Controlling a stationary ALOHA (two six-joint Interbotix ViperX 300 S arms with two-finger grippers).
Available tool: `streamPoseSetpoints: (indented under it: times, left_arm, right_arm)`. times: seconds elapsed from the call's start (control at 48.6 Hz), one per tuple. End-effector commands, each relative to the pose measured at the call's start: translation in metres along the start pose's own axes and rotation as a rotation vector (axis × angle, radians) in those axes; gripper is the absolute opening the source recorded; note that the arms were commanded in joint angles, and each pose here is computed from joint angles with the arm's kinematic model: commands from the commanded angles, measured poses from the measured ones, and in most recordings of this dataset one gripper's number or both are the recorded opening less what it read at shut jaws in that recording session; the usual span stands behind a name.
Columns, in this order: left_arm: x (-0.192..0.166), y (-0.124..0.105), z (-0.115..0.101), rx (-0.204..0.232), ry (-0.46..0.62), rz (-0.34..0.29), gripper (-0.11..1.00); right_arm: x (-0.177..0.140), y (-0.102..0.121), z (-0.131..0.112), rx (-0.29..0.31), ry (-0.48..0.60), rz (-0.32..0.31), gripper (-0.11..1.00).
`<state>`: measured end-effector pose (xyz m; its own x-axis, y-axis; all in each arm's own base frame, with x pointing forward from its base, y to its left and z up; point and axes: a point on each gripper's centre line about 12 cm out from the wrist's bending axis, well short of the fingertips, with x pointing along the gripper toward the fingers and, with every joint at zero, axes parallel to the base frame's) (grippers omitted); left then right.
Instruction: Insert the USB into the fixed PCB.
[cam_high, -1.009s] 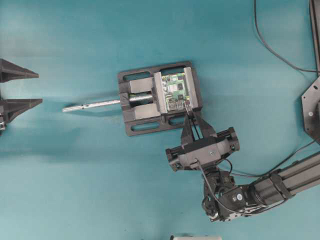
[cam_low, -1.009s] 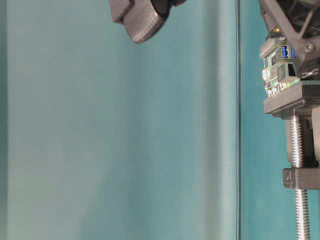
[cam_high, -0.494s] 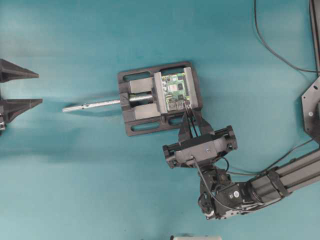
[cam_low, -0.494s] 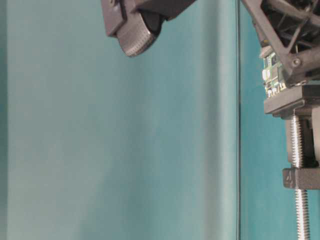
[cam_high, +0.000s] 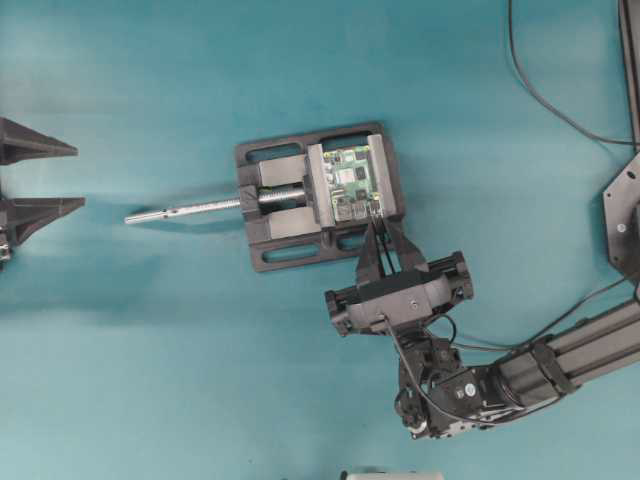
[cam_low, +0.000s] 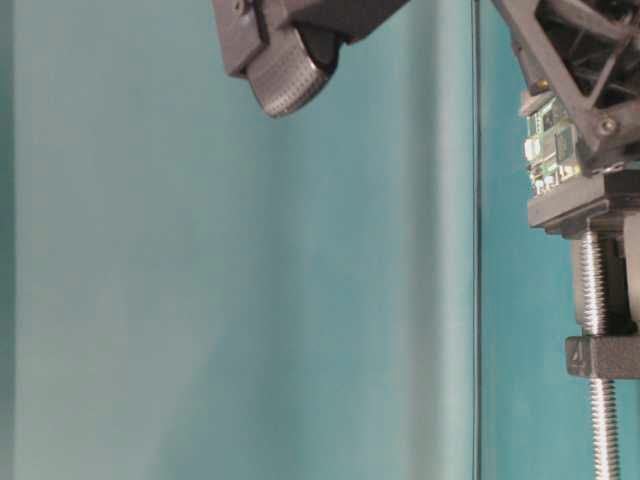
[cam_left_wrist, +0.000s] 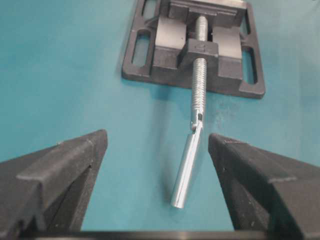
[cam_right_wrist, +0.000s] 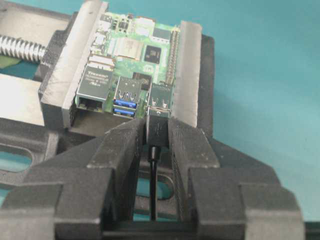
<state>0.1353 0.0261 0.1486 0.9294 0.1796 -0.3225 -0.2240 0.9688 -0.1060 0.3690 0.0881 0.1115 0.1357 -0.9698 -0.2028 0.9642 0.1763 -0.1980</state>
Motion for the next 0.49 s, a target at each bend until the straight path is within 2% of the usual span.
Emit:
streamPoseSetpoints:
  times: [0.0, 0.473]
  left_arm:
    - [0.0013, -0.0002, 0.0043, -0.008, -0.006, 0.001, 0.98]
    - [0.0013, -0.0002, 0.0043, -0.008, -0.006, 0.001, 0.98]
  right_arm:
    - [0.0220, -0.0003, 0.0125, 0.029, 0.002, -0.058, 0.21]
    - [0.0307, 0.0008, 0.0190, 0.050, 0.013, -0.079, 0.21]
